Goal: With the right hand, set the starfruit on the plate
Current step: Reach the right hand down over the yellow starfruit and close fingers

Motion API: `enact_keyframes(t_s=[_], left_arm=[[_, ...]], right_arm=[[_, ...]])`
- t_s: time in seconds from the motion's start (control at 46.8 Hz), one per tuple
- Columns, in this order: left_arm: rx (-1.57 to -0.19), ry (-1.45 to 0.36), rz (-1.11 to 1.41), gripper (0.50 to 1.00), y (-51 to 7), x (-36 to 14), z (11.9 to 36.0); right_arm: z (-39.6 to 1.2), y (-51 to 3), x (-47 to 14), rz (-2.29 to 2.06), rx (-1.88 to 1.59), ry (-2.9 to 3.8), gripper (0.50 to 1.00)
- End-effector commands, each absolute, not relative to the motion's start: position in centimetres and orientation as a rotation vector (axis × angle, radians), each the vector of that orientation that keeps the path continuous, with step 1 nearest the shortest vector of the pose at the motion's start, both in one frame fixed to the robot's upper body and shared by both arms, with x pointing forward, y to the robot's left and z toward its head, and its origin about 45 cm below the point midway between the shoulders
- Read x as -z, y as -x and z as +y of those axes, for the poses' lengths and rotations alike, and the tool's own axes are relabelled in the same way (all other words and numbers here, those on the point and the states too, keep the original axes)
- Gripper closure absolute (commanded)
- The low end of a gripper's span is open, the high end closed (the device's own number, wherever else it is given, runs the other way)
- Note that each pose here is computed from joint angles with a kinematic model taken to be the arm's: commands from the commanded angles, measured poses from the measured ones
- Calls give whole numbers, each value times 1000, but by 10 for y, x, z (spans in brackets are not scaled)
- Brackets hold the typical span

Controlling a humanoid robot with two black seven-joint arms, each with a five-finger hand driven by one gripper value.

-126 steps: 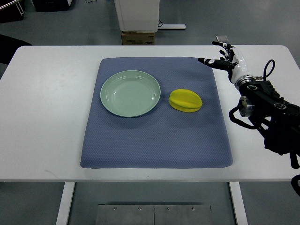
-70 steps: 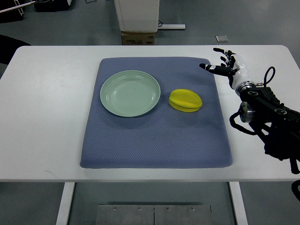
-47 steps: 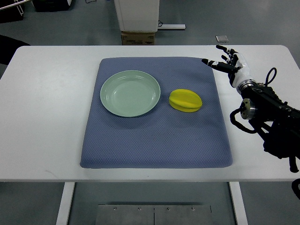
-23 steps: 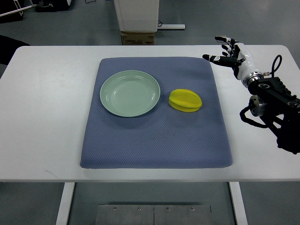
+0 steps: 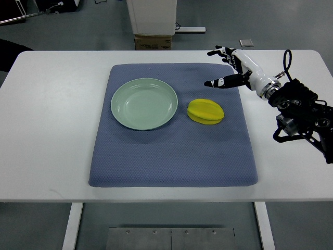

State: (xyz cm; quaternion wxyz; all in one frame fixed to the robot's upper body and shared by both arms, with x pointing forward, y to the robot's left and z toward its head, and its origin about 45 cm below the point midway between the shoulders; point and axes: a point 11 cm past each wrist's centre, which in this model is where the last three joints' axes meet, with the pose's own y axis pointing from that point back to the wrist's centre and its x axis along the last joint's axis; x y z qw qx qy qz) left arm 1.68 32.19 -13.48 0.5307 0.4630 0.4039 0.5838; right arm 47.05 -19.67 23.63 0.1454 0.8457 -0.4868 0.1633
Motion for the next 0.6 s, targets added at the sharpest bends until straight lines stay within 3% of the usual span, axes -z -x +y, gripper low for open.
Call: enact_keyframes(t_s=[0.0, 0.577], left_arm=[[-1394, -1103, 963, 500, -18, 135, 322], [-1392, -1105, 964, 500, -17, 135, 322]], right_arm=[[-194, -468, -234, -1343, -510, -2432, 500], [-173, -448, -221, -1019, -568, -2468, 500]])
